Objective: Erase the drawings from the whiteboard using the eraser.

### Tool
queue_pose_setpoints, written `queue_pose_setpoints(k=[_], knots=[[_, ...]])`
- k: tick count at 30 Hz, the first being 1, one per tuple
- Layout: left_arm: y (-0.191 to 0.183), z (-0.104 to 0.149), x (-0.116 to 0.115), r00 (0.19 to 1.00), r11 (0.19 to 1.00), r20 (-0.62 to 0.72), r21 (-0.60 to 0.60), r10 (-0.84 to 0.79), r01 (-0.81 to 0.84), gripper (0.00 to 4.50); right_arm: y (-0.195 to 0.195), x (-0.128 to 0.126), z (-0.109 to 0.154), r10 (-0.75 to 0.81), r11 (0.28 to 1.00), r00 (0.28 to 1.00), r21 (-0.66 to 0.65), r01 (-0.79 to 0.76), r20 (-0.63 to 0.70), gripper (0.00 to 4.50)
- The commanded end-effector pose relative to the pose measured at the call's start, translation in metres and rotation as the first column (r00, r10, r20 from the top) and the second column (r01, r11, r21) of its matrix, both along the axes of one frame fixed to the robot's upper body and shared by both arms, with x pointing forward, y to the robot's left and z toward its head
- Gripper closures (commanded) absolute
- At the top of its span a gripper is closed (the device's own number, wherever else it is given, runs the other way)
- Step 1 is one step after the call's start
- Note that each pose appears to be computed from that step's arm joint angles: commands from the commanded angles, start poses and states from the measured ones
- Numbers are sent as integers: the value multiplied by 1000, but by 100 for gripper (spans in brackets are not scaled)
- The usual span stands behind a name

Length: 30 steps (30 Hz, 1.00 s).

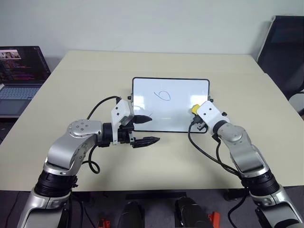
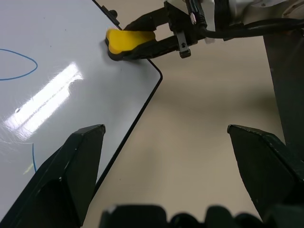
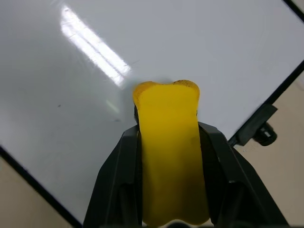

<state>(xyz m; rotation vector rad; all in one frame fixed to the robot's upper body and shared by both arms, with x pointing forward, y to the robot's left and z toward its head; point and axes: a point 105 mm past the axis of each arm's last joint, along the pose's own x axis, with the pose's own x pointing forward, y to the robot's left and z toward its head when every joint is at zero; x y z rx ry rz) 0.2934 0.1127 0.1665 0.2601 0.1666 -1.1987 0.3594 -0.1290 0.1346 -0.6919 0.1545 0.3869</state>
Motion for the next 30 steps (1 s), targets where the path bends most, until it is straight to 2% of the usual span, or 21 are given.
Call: queue_pose_setpoints(k=[1,7,15,20,23,30], knots=[[-2,8,-3,999,1000,35,-22,-4,5,0,-2,-4,1,13,1000,1000,16,-13,2,327],[7,6,9,993,994,61,-44,105,-102,0,9,-8,19,59,982,995,172,-73,83,327],[40,7,23,931,932,98,-122,353,-341,0,16,-36,28,165,938,982,292,-186,96,327],[61,7,26,870,868,95,-174,484,-464,0,22,-43,32,194,912,973,342,-226,125,327],[69,8,26,842,841,102,-190,530,-506,0,25,-37,38,195,912,970,336,-234,146,327],[73,6,21,827,828,104,-187,552,-529,0,31,-32,39,236,904,961,329,-271,144,327]])
